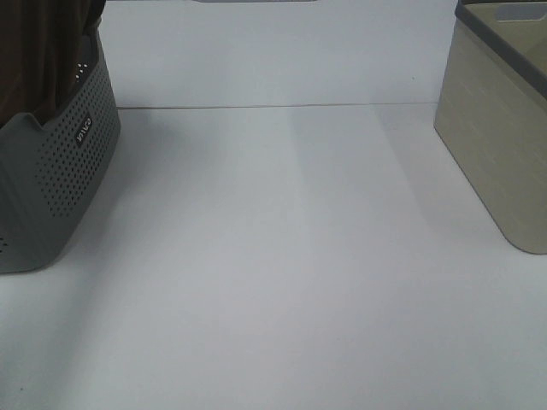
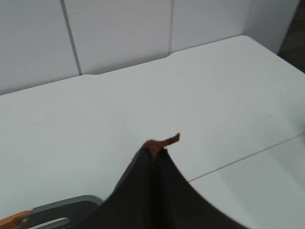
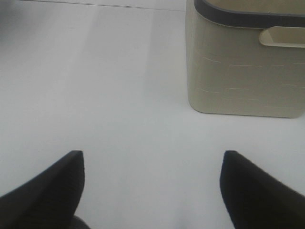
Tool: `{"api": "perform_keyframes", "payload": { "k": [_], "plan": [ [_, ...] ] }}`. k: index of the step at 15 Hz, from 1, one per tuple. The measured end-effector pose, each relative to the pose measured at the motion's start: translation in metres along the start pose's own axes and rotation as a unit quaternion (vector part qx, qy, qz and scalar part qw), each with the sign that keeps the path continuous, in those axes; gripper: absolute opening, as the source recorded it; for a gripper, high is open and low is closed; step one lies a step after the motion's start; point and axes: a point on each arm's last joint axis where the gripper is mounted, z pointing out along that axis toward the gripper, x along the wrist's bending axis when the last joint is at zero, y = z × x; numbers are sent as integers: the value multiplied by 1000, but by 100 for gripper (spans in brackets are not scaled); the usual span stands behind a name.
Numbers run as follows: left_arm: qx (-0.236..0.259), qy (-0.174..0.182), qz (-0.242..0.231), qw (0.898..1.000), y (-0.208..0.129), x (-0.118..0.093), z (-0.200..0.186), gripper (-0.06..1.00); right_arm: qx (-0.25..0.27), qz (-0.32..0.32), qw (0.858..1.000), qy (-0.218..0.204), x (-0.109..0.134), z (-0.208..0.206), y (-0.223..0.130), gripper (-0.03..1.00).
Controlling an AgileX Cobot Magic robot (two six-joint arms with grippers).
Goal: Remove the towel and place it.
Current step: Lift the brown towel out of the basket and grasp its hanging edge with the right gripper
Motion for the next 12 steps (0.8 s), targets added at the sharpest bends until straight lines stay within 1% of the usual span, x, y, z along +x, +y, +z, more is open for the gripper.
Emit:
{"api": "perform_keyframes", "payload": {
  "k": [1, 2, 4, 5, 8, 9, 11, 12],
  "plan": [
    [2, -29, 18, 999, 1, -24, 4, 0, 0, 0, 1000, 0, 0, 0, 0, 75],
    [4, -41, 25, 999, 2, -34, 5, 0, 0, 0, 1000, 0, 0, 0, 0, 75],
    [13, -95, 61, 994, 2, -77, 5, 0, 0, 0, 1000, 0, 0, 0, 0, 75],
    [17, -122, 76, 990, 1, -99, 5, 0, 0, 0, 1000, 0, 0, 0, 0, 75],
    [33, -187, 105, 976, -3, -151, -3, 0, 0, 0, 1000, 0, 0, 0, 0, 75],
    [44, -209, 116, 970, -6, -167, -7, 0, 0, 0, 1000, 0, 0, 0, 0, 75],
    [51, -234, 130, 962, -9, -186, -12, 0, 0, 1, 1000, 2, 0, 0, 0, 75],
    [49, -244, 129, 960, -9, -192, -14, 0, 10, 16, 999, 27, 4, 3, 3, 75]
  ]
}}
